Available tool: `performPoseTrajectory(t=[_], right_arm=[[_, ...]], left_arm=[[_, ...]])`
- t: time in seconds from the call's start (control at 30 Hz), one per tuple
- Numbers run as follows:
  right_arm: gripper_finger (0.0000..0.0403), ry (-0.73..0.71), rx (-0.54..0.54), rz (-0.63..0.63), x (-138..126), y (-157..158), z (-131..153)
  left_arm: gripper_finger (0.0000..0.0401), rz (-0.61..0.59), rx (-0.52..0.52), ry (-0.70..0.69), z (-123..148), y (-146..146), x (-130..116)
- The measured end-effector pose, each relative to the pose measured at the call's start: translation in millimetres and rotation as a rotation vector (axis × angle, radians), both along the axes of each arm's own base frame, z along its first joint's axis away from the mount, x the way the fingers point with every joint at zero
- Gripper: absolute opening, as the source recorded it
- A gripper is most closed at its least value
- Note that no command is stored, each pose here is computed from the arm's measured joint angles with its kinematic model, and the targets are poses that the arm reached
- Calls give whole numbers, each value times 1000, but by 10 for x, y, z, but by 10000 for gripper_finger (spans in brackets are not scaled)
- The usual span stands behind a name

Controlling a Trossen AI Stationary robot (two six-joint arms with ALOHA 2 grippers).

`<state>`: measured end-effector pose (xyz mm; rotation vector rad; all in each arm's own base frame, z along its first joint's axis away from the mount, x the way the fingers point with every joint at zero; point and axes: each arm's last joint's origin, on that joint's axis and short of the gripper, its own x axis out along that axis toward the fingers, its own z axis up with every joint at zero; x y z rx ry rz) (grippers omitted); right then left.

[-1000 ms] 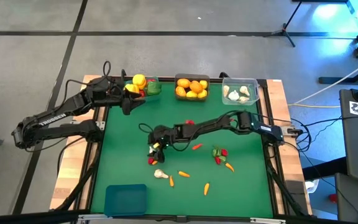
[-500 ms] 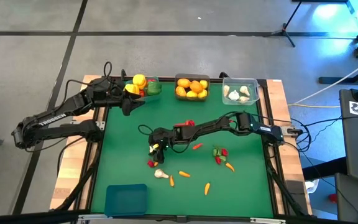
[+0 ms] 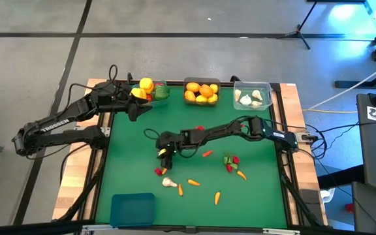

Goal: Sort produce into baskets
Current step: Put the white garlic into the transparent bin

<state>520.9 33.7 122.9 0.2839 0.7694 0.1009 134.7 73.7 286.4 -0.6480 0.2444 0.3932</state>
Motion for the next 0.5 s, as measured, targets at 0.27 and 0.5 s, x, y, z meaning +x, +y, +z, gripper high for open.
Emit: performPoseTrajectory(t=[0.27,0.5], right_arm=[[118,26,-88,33,-97,-360,596],[119,113,-124,39,-383,-815,984]], left_arm=[[309,1,7,-14,18,-5,-8],[309,1,23,-41,58,-33,-54]])
